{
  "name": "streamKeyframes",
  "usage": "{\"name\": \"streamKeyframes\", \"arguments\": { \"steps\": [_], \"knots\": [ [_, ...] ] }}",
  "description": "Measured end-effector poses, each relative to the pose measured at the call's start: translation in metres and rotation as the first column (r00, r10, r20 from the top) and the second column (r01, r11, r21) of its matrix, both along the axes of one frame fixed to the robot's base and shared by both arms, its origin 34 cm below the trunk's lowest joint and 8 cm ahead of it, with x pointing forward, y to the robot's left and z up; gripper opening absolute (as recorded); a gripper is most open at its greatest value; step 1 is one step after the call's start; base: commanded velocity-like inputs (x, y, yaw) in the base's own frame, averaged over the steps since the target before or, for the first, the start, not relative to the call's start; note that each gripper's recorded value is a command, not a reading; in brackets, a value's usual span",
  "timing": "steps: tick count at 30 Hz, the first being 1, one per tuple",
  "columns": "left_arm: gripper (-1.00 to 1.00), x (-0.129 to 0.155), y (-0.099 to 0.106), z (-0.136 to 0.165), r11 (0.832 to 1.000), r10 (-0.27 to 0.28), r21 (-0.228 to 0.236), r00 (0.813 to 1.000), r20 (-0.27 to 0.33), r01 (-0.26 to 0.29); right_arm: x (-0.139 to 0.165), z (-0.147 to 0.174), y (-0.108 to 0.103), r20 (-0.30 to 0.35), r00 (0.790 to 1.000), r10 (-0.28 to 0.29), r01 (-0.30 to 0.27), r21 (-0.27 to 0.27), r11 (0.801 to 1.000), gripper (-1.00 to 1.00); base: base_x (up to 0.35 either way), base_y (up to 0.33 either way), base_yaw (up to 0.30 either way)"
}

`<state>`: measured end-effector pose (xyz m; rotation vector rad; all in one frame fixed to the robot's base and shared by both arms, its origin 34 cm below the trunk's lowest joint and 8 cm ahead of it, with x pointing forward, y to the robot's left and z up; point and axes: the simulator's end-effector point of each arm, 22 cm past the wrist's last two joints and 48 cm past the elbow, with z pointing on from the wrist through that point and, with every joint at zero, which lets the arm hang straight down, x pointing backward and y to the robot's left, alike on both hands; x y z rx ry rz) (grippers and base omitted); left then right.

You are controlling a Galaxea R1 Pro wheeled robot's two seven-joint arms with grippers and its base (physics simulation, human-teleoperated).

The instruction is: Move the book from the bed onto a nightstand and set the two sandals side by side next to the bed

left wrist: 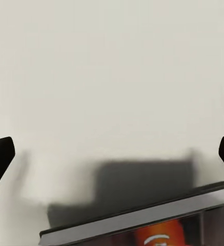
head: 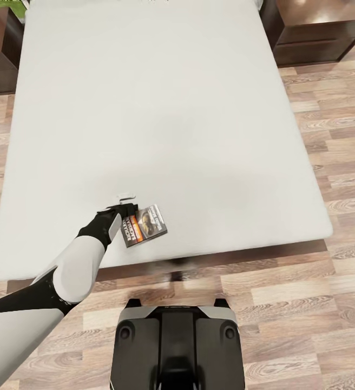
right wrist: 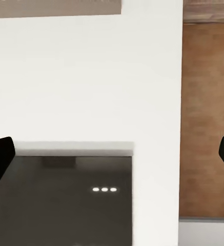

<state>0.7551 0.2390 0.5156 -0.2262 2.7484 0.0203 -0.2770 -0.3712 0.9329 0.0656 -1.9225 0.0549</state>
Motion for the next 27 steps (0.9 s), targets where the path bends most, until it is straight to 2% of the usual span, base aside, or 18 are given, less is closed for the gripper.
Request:
{"name": "streamKeyframes", "arguments": {
  "steps": [8, 20, 27],
  "knots": [
    [1.0, 0.0035, -0.0007, 0.0043, 1.0, 0.0, -0.002, 1.0, 0.009, 0.0, 0.0004, -0.0024, 0.0003, 0.006, 1.0, 0.0, 0.0, 0.001, 1.0, 1.0, 0.0, 0.0, -0.112],
    [1.0, 0.0042, -0.0013, 0.0053, 1.0, -0.001, -0.003, 1.0, 0.011, 0.001, 0.0003, -0.0025, 0.0004, 0.006, 1.0, -0.001, 0.001, 0.001, 1.0, 1.0, 0.0, 0.0, -0.022],
    [1.0, 0.003, -0.0043, 0.0047, 1.0, -0.002, -0.007, 1.0, 0.008, 0.002, 0.0004, -0.0026, 0.0004, 0.006, 1.0, -0.001, 0.001, 0.0, 1.0, 1.0, 0.0, 0.0, -0.138]
  ]
}}
